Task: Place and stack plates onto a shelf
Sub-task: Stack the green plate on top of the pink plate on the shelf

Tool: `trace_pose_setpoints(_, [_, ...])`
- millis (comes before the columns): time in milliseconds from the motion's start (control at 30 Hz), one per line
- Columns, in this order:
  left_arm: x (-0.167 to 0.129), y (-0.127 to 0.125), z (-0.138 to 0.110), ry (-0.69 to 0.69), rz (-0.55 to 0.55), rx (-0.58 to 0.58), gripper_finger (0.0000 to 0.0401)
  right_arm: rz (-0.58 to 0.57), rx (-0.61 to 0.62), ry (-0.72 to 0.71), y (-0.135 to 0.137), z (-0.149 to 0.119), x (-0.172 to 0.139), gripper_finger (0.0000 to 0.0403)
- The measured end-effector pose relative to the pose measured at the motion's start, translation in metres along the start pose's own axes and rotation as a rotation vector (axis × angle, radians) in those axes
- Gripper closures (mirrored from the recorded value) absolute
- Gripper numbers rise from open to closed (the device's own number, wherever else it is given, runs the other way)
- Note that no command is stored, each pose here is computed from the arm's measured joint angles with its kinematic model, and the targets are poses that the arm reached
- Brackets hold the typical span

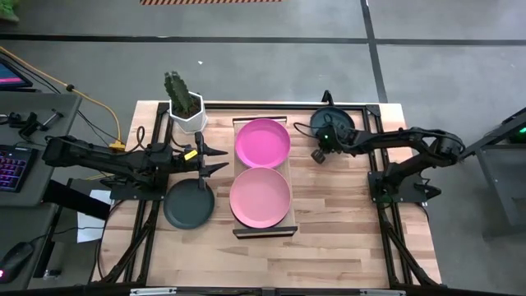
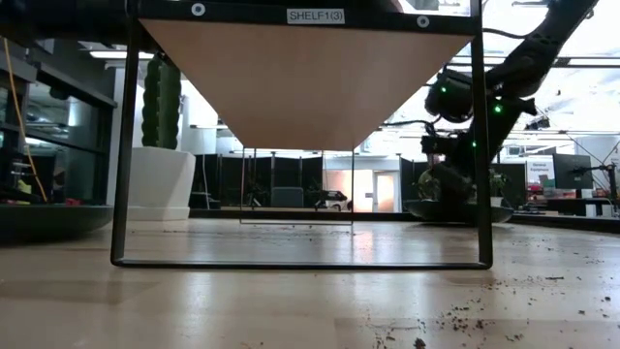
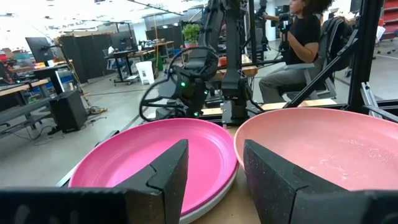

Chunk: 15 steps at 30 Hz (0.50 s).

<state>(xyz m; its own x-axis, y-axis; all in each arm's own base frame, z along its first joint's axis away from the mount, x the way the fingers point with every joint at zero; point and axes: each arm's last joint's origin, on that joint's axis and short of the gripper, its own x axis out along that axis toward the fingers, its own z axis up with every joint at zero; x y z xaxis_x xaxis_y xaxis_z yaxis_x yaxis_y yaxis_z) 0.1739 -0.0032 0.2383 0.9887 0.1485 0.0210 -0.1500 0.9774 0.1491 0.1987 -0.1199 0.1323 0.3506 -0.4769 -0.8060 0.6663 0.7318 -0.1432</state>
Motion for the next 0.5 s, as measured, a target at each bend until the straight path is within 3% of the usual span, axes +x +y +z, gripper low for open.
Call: trace_pose_setpoints(500, [0.000,0.000,-0.002,0.020,-0.003,0.004,0.0258,-0.006,0.004,-0.045,0.003,0.023,-0.013,0.0402])
